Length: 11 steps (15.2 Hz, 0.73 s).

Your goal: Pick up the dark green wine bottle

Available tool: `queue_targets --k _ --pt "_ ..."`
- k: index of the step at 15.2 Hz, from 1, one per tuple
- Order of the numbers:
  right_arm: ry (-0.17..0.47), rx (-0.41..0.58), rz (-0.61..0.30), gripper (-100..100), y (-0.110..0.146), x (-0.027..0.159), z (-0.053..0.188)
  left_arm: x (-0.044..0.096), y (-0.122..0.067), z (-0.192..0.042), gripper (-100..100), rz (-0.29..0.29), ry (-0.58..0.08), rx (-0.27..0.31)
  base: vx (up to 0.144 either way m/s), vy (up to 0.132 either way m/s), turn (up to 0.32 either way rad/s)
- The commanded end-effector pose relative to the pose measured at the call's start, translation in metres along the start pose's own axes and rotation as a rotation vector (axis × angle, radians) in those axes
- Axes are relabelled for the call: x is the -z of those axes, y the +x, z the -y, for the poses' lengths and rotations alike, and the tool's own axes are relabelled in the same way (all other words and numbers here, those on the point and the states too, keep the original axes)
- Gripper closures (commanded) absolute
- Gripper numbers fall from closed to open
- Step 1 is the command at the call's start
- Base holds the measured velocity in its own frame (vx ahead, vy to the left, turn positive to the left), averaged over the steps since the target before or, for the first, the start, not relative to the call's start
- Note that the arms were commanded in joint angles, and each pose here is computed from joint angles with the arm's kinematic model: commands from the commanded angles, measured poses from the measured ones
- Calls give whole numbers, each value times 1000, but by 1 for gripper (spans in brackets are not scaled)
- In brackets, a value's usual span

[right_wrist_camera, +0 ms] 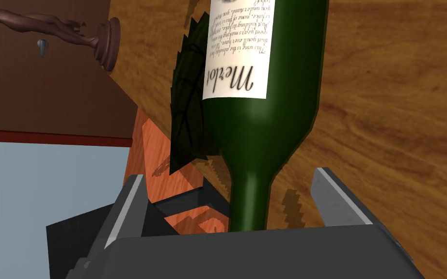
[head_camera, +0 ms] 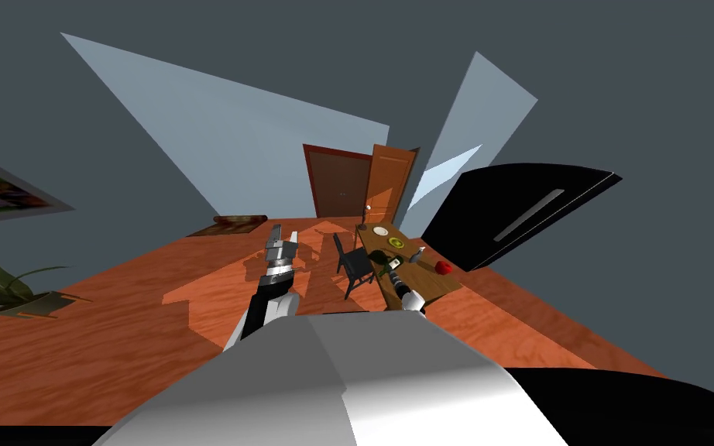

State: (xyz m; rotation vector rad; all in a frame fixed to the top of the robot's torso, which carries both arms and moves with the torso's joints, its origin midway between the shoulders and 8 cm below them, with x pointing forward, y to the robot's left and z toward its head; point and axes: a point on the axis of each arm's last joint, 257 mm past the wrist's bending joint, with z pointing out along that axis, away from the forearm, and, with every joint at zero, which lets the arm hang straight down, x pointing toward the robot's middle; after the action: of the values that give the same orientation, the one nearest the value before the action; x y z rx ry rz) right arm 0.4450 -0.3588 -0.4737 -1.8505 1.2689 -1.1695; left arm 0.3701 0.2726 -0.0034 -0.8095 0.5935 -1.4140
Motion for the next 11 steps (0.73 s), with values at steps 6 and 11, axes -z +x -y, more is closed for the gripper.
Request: queue_targets --k 6,11 --pt "-24 21 24 -100 -9 -9 -1 0 0 0 0 0 0 0 -26 -6 -12" --pt "-27 -38 60 -100 -32 -21 7 0 0 0 0 0 0 0 -39 -8 -27"
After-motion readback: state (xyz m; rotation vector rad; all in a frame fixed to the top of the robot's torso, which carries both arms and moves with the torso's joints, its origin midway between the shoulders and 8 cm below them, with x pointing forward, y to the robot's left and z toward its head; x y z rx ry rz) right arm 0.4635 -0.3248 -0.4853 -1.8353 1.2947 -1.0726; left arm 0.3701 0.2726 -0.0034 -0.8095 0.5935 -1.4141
